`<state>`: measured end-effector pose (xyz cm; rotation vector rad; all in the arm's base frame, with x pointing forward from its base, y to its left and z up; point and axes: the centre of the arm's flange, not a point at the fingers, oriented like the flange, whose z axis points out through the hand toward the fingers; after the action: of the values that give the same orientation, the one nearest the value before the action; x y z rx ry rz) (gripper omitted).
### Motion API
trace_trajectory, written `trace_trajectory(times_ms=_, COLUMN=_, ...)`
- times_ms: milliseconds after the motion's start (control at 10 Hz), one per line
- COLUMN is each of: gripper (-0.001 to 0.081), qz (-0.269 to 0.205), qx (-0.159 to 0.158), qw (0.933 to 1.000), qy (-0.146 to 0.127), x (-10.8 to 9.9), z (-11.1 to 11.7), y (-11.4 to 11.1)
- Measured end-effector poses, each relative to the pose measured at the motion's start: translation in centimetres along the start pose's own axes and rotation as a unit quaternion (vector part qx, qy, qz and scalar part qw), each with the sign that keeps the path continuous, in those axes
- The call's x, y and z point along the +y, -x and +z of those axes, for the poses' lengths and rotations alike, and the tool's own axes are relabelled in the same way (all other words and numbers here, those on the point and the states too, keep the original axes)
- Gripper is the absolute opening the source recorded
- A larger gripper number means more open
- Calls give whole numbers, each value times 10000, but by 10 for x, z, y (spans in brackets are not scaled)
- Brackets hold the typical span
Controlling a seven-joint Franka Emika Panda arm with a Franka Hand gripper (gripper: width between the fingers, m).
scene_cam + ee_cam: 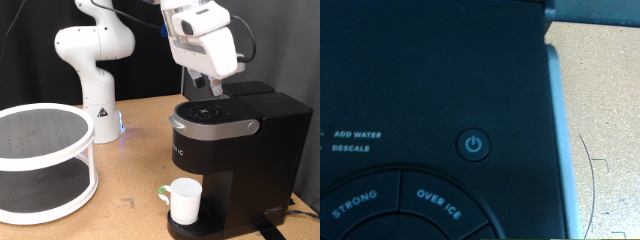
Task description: Make a cup of coffee with the keurig machine
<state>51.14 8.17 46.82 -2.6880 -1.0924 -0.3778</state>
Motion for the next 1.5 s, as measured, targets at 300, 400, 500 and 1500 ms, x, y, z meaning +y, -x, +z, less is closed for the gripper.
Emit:
trace_trajectory(times_ms=300, gripper=286, qz=-61, qx=-96, qw=9999, qy=7, x=-1, z=10, y=6)
trace_trajectory(times_ms=400, gripper=286, qz=-76, qx=-104, qw=9999, qy=40, x=-1, z=13, y=7)
trace_trajectory(times_ms=500, gripper=98, qz=-94, qx=-114, qw=9999, qy=69, x=-2, z=17, y=8)
trace_trajectory(times_ms=1500, gripper=0, qz=-82, qx=-288, qw=9995, qy=54, x=2, z=43, y=11)
